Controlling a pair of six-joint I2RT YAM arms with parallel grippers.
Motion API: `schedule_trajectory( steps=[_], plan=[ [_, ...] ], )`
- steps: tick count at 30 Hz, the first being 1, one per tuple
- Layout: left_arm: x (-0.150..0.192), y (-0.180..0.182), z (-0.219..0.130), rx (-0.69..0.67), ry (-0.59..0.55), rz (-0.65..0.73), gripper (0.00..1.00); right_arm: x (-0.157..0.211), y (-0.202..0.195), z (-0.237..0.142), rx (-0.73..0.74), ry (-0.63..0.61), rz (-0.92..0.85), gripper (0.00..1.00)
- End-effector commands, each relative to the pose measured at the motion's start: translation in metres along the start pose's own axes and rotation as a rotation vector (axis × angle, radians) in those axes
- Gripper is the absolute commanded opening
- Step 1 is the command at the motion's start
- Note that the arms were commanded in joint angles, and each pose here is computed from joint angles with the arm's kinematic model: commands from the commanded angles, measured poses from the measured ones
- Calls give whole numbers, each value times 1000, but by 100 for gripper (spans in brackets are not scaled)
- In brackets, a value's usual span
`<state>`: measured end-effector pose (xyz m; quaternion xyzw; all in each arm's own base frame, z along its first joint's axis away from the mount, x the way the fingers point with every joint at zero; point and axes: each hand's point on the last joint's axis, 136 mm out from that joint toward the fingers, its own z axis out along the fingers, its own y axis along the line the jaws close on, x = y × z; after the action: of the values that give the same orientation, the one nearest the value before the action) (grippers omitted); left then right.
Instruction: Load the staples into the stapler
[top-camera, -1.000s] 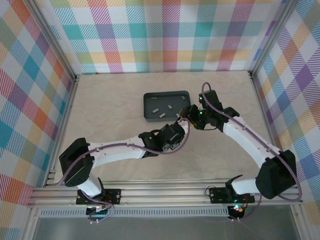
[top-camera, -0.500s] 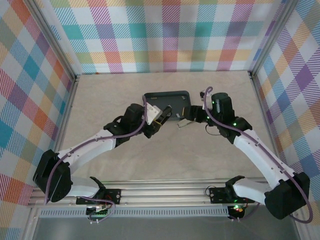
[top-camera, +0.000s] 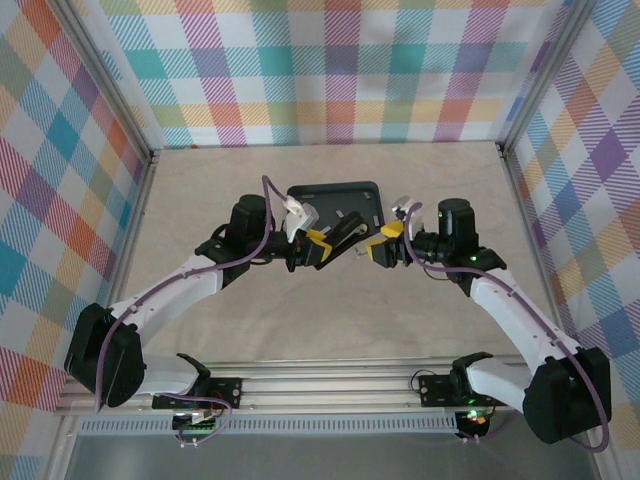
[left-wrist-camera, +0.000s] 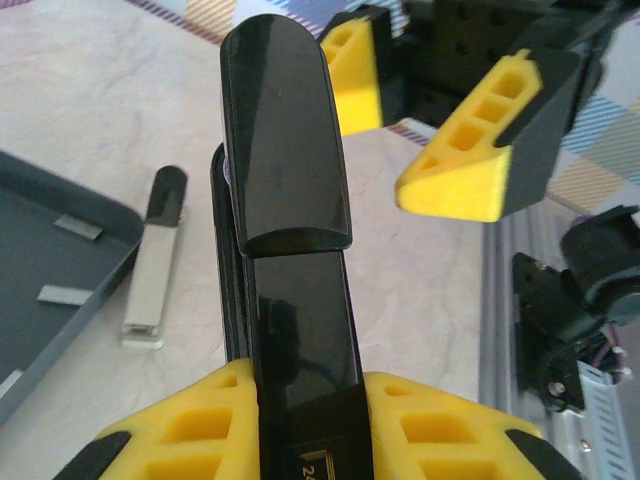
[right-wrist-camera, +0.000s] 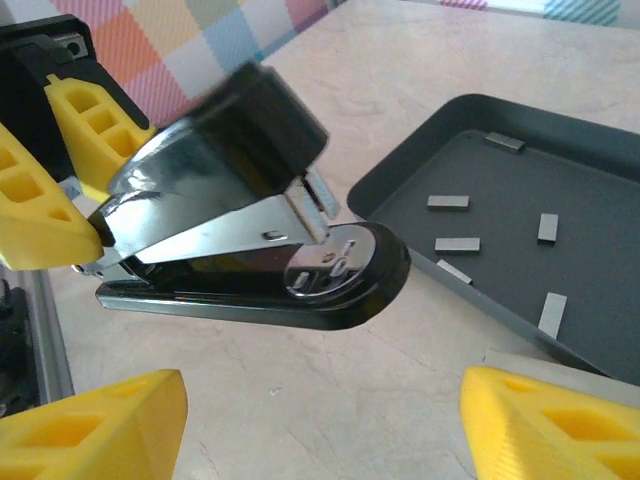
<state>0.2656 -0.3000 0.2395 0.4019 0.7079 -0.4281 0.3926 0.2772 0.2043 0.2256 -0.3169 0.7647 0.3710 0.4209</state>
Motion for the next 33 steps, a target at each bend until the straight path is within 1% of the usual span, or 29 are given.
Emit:
schedule_trajectory(
  steps=[1,6,7,13,18,20,24,26,27,29,32,33],
  plan=[
    [-56,-24,-11,122,-151,123,0,-20,27,-8,-184,-101,-102,76],
    [-70,-30,-12,177,-226,130,0,-23,34,-9,-256,-120,-122,78],
    [-71,-32,-12,192,-231,134,0,-24,37,-9,-284,-118,-91,78],
    [-75,-37,-10,238,-228,146,0,-36,56,-15,-425,-142,-132,76],
    [-73,-44,-9,297,-206,157,0,-38,60,-18,-469,-146,-149,76],
    [-73,-45,-9,311,-199,165,0,-39,57,-17,-456,-147,-149,76],
    [-72,-46,-10,309,-184,189,0,-41,39,-13,-344,-151,-139,76],
    [-70,-48,-10,318,-167,209,0,-41,36,-15,-323,-156,-143,77],
    [-68,-51,-11,332,-151,226,0,-40,37,-16,-328,-154,-142,77],
    [-65,-56,-13,362,-118,257,0,-39,43,-18,-350,-159,-206,77],
    [-59,-62,-15,395,-76,308,0,-30,56,-24,-418,-152,-300,72],
    [-57,-63,-16,400,-64,313,0,-27,59,-26,-430,-145,-323,72]
  ],
)
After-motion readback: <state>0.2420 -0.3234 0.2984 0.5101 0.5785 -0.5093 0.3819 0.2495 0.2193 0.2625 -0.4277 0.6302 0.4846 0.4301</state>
